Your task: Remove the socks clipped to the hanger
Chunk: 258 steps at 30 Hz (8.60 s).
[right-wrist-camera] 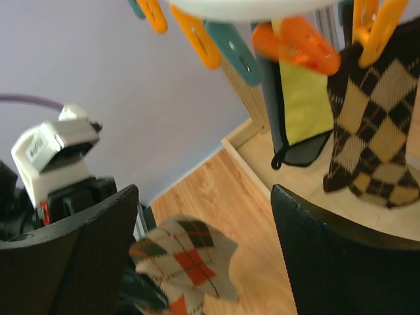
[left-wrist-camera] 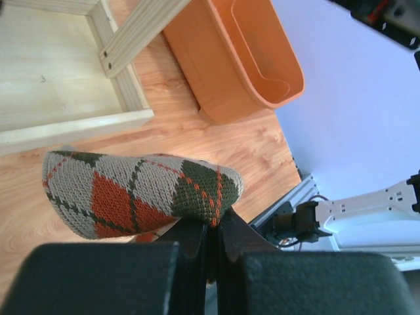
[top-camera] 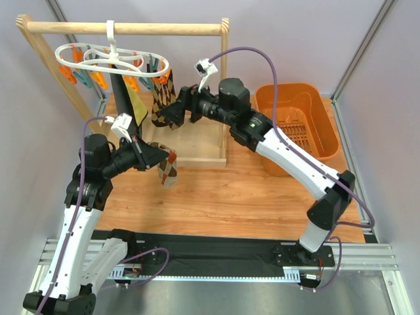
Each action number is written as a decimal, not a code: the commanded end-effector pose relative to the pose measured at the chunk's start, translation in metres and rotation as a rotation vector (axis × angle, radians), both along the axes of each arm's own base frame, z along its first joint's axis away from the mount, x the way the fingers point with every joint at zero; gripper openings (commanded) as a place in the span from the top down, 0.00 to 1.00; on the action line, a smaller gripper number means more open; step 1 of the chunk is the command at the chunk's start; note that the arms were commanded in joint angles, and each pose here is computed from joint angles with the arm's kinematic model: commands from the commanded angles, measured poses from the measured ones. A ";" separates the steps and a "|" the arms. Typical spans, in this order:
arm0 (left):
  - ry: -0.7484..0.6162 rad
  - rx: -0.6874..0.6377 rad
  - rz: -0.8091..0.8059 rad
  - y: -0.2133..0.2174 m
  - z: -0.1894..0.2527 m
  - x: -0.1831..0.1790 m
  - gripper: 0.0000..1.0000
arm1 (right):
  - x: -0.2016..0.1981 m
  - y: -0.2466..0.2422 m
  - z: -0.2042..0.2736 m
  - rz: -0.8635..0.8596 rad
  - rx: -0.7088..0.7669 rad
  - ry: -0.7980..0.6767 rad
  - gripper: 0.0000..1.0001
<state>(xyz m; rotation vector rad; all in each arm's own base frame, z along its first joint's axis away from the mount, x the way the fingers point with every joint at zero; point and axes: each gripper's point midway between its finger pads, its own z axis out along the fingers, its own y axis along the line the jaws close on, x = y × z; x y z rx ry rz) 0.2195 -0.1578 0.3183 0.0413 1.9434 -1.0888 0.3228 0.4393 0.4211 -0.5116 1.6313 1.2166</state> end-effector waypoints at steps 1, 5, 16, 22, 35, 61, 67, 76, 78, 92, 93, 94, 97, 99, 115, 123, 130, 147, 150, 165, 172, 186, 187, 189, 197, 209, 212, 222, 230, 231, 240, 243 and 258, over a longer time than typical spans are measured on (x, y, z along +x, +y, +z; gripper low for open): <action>-0.016 -0.009 -0.055 -0.005 0.015 -0.014 1.00 | -0.041 -0.035 0.023 0.070 -0.027 -0.111 0.16; -0.069 -0.053 -0.171 -0.017 0.035 -0.028 1.00 | -0.088 -0.052 -0.023 0.243 -0.125 -0.178 0.15; -0.119 -0.289 -0.403 -0.043 0.077 -0.048 1.00 | -0.136 -0.041 -0.088 0.427 -0.164 -0.150 0.24; -0.069 -0.296 -0.342 -0.044 0.064 -0.032 0.71 | -0.129 -0.051 -0.087 0.337 -0.136 -0.134 1.00; -0.067 0.137 -0.024 0.000 0.005 0.024 0.07 | -0.022 -0.276 -0.104 -0.606 -0.295 0.162 1.00; -0.018 0.453 0.310 0.075 -0.063 0.031 0.08 | 0.048 -0.219 -0.078 -0.660 -0.221 -0.031 0.25; -0.019 0.418 0.284 0.068 -0.063 0.031 0.09 | 0.033 -0.107 -0.062 -0.527 -0.213 -0.262 0.25; 0.001 0.400 0.288 0.071 -0.066 0.034 0.11 | 0.095 -0.019 -0.060 -0.537 -0.210 -0.304 0.25; 0.001 0.394 0.288 0.071 -0.065 0.034 0.11 | 0.101 -0.008 -0.047 -0.536 -0.171 -0.329 0.25; 0.014 0.396 0.295 0.074 -0.069 0.036 0.11 | 0.119 0.022 -0.068 -0.504 -0.167 -0.328 0.80; 0.011 0.395 0.296 0.073 -0.068 0.036 0.11 | 0.116 0.022 -0.068 -0.490 -0.169 -0.325 0.88; 0.011 0.392 0.296 0.073 -0.068 0.036 0.11 | 0.108 0.017 -0.054 -0.480 -0.147 -0.333 1.00; -0.004 0.376 0.288 0.072 -0.065 0.036 0.12 | 0.085 0.013 -0.048 -0.430 -0.147 -0.333 1.00; -0.027 0.359 0.272 0.068 -0.060 0.035 0.11 | 0.067 0.016 -0.054 -0.380 -0.174 -0.327 1.00; -0.190 0.273 0.181 0.051 -0.032 0.026 0.12 | -0.036 0.031 -0.021 -0.105 -0.078 -0.216 1.00; -0.248 0.259 0.184 0.049 -0.021 0.030 0.12 | -0.059 0.037 -0.005 -0.003 0.001 -0.151 1.00; -0.345 0.225 0.221 0.051 0.018 0.036 0.12 | -0.063 0.041 0.010 0.020 0.043 -0.128 1.00; -0.395 0.201 0.195 0.043 0.029 0.058 0.92 | -0.053 0.039 -0.004 -0.041 0.016 -0.061 0.95; -0.376 0.189 0.203 0.043 0.022 0.060 1.00 | -0.036 0.028 -0.003 -0.162 -0.006 -0.012 0.70; -0.328 0.211 0.264 0.051 0.017 0.065 1.00 | 0.030 -0.021 0.046 -0.644 -0.017 0.019 0.40; -0.336 0.238 0.277 0.051 0.019 0.063 1.00 | 0.040 -0.011 0.061 -0.670 0.046 0.007 0.39; -0.344 0.235 0.270 0.047 0.034 0.052 1.00 | 0.032 -0.004 0.054 -0.625 0.090 -0.019 0.40; -0.352 0.237 0.272 0.048 0.035 0.052 1.00 | 0.033 -0.004 0.054 -0.633 0.097 -0.017 0.40; -0.375 0.233 0.268 0.045 0.039 0.050 1.00 | 0.037 -0.004 0.052 -0.653 0.095 -0.019 0.40; -0.384 0.261 0.281 0.045 0.038 0.051 1.00 | 0.043 0.006 0.060 -0.654 0.120 -0.027 0.41; -0.436 0.259 0.270 0.044 0.048 0.039 1.00 | 0.050 0.014 0.060 -0.661 0.146 -0.047 0.42; -0.446 0.258 0.268 0.044 0.050 0.037 1.00 | 0.050 0.013 0.060 -0.667 0.153 -0.041 0.44; -0.437 0.302 0.284 0.050 0.044 0.034 1.00 | 0.033 0.013 0.042 -0.573 0.053 -0.036 0.41; -0.386 0.323 0.386 0.072 0.055 0.016 1.00 | -0.019 -0.001 0.052 -0.208 0.078 -0.147 0.33; -0.378 0.328 0.400 0.075 0.056 0.015 1.00 | -0.022 -0.002 0.047 -0.172 0.071 -0.164 0.33; -0.240 0.367 0.501 0.097 0.078 0.003 1.00 | -0.049 -0.014 0.075 0.258 0.226 -0.247 0.33; -0.203 0.373 0.534 0.104 0.083 -0.003 1.00 | -0.049 -0.009 0.082 0.331 0.238 -0.256 0.33; -0.081 0.292 0.355 0.077 0.082 -0.023 1.00 | -0.053 0.019 0.077 0.530 0.342 -0.249 0.26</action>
